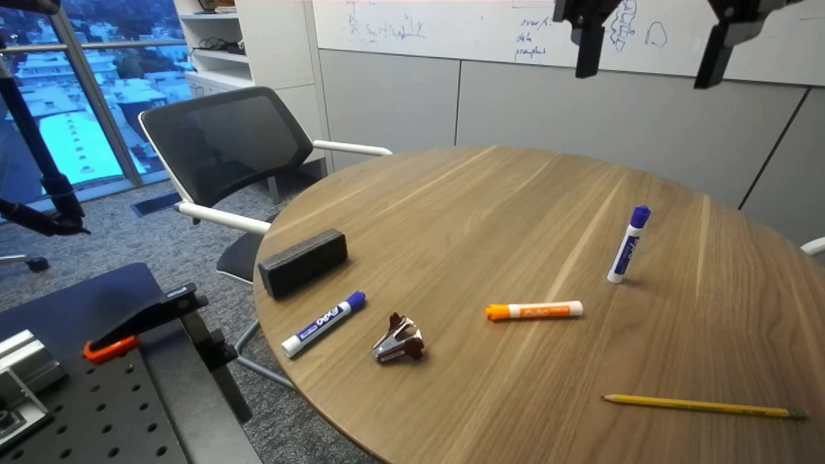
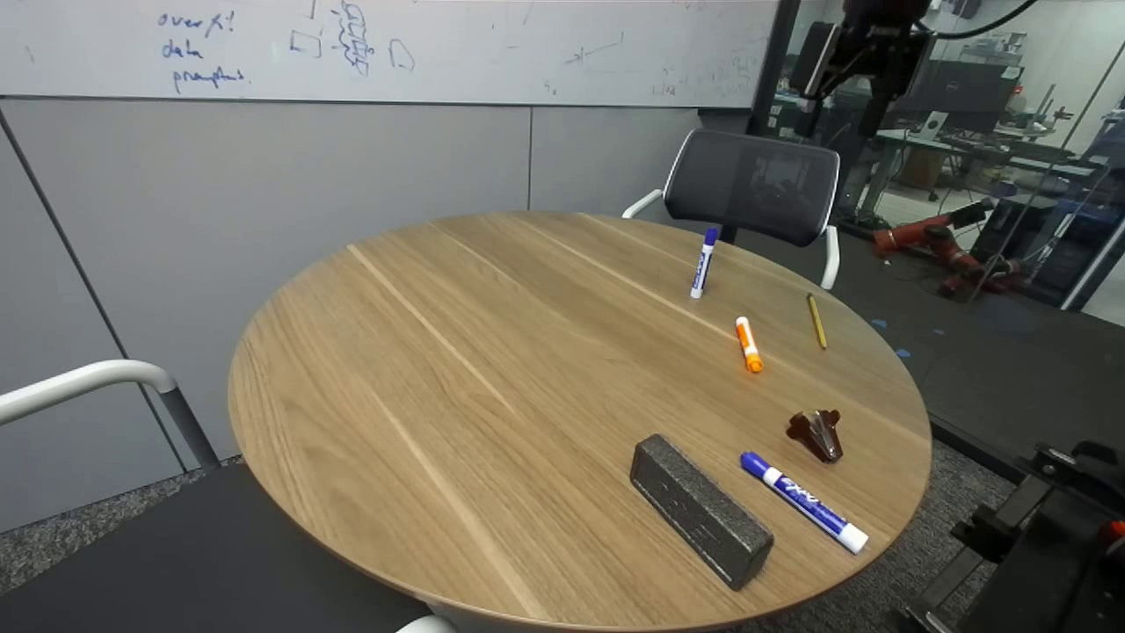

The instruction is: Move the marker to the left

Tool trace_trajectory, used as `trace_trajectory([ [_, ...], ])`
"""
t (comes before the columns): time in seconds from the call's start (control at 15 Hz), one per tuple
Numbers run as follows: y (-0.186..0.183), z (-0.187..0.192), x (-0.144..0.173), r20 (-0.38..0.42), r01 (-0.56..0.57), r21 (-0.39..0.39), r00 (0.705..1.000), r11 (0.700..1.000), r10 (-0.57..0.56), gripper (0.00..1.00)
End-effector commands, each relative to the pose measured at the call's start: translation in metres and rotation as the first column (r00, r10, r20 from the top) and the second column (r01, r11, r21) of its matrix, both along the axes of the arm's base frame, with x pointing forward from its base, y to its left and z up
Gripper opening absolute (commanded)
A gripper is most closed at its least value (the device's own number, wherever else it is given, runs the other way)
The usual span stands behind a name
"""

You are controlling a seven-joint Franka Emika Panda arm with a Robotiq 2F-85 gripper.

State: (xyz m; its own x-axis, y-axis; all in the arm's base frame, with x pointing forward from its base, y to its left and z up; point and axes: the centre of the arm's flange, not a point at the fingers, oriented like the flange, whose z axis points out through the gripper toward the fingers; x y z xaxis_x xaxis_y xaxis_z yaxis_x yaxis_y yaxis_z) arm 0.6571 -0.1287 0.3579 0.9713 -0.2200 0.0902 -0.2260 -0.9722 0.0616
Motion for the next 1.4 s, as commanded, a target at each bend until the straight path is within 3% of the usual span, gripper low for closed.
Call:
trace_trajectory([
  [0.0,-0.014,-0.019,0.085,-0.018,0.102,0.003,0.995,0.995,-0.102,1.00],
  [0.53,-0.024,-0.107,0.156,-0.045,0.272,0.003,0.961,0.962,-0.272,1.00],
  [1.0,-0.023,-0.168,0.192,-0.030,0.357,0.016,0.934,0.934,-0.356,1.00],
  [1.33,-0.021,-0.188,0.207,-0.021,0.380,0.016,0.925,0.925,-0.380,1.00],
])
